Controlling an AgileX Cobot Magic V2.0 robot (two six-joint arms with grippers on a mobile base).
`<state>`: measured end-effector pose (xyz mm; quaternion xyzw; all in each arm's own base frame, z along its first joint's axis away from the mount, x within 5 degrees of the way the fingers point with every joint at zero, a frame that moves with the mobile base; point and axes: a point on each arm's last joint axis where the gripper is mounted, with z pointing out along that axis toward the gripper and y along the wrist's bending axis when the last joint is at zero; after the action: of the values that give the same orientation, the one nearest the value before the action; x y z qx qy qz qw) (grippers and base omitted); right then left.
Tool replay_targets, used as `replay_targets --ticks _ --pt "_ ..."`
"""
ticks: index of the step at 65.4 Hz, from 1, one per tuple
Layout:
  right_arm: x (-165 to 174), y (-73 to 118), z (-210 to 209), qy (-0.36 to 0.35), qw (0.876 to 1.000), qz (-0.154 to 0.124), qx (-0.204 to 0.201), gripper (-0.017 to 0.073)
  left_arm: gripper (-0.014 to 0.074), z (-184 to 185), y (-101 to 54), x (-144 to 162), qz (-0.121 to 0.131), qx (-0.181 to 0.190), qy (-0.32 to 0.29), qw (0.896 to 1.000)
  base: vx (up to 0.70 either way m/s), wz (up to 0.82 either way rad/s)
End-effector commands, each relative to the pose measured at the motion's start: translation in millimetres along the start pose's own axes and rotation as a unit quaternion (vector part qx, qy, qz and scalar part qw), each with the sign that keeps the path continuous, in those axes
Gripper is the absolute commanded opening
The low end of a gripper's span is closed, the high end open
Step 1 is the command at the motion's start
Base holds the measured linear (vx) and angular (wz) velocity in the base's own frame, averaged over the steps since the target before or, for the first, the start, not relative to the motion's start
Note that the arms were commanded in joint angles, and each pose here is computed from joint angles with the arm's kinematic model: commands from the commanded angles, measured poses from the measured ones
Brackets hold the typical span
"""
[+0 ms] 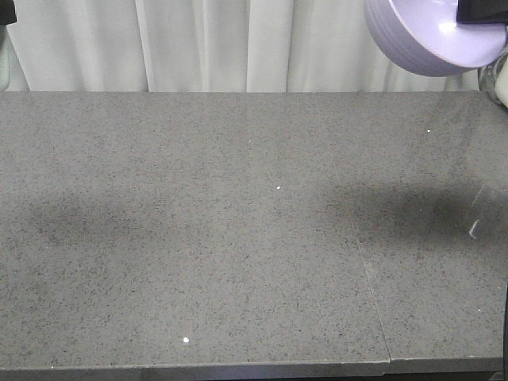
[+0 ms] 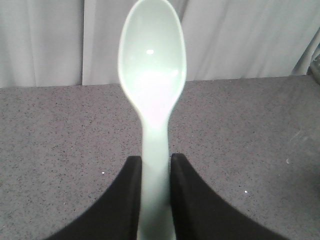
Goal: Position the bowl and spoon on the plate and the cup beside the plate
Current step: 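Hold the lifted bowl and spoon steady above the counter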
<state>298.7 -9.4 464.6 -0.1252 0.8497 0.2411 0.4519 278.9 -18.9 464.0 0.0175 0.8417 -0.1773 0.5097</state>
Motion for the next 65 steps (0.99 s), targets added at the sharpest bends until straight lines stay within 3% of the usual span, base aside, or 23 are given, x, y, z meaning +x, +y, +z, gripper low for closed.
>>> replay_targets --ticks 1,65 --pt "-11.7 15.1 -16.4 -0.051 0.999 -0.011 -0.006 -0.0005 -0.0007 -16.6 -8.4 -13.6 0.001 0.009 -0.056 0.998 0.00 0.00" --pt "-11.7 15.1 -16.4 -0.051 0.999 -0.011 -0.006 -0.0005 -0.0007 -16.6 -8.4 -13.6 0.001 0.009 -0.056 0.998 0.00 0.00"
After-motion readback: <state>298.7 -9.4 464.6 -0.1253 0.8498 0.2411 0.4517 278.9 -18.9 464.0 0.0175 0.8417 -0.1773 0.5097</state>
